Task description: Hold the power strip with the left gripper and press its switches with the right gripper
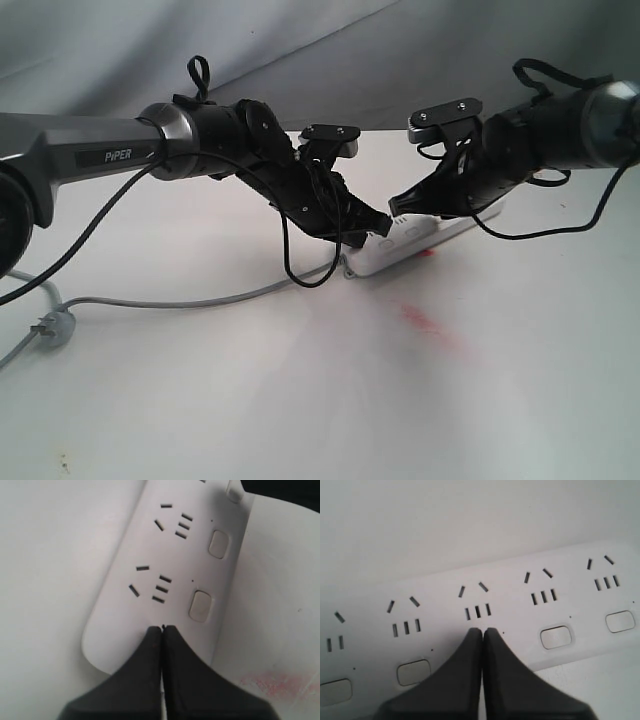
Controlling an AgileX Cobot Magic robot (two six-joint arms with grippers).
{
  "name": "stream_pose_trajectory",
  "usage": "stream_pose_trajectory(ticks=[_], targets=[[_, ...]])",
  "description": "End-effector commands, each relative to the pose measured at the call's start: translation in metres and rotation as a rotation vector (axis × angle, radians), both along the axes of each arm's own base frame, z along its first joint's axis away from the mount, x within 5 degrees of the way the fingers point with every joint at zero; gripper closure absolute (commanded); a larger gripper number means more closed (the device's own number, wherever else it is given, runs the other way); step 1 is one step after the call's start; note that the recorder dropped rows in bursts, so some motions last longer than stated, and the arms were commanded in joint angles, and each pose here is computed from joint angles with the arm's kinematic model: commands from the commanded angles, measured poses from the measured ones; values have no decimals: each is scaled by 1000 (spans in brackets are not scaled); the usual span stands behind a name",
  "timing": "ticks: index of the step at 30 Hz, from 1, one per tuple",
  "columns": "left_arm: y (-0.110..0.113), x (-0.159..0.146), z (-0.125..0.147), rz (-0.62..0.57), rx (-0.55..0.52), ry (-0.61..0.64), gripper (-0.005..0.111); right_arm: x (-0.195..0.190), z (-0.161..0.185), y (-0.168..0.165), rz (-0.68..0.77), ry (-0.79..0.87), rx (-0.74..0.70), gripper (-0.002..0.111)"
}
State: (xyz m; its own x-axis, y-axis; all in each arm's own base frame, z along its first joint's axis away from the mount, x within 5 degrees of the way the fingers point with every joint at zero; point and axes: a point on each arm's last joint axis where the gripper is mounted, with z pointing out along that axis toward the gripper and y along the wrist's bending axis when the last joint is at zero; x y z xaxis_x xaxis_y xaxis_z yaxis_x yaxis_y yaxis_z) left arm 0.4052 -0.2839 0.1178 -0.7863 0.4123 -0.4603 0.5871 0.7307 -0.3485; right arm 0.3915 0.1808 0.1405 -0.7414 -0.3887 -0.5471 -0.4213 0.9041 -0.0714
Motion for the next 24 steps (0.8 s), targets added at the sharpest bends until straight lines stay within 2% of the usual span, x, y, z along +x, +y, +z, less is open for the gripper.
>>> stream_pose_trajectory(ticks=[1,14,24], targets=[[-2,-2,-3,1,0,16,107,0,1,-4,12,-3,-24,108],[-2,-2,-3,1,0,16,107,1,1,-4,11,-5,-24,108],[-2,-2,-3,0,1,18,107,1,-24,-4,13,42,-44,108]])
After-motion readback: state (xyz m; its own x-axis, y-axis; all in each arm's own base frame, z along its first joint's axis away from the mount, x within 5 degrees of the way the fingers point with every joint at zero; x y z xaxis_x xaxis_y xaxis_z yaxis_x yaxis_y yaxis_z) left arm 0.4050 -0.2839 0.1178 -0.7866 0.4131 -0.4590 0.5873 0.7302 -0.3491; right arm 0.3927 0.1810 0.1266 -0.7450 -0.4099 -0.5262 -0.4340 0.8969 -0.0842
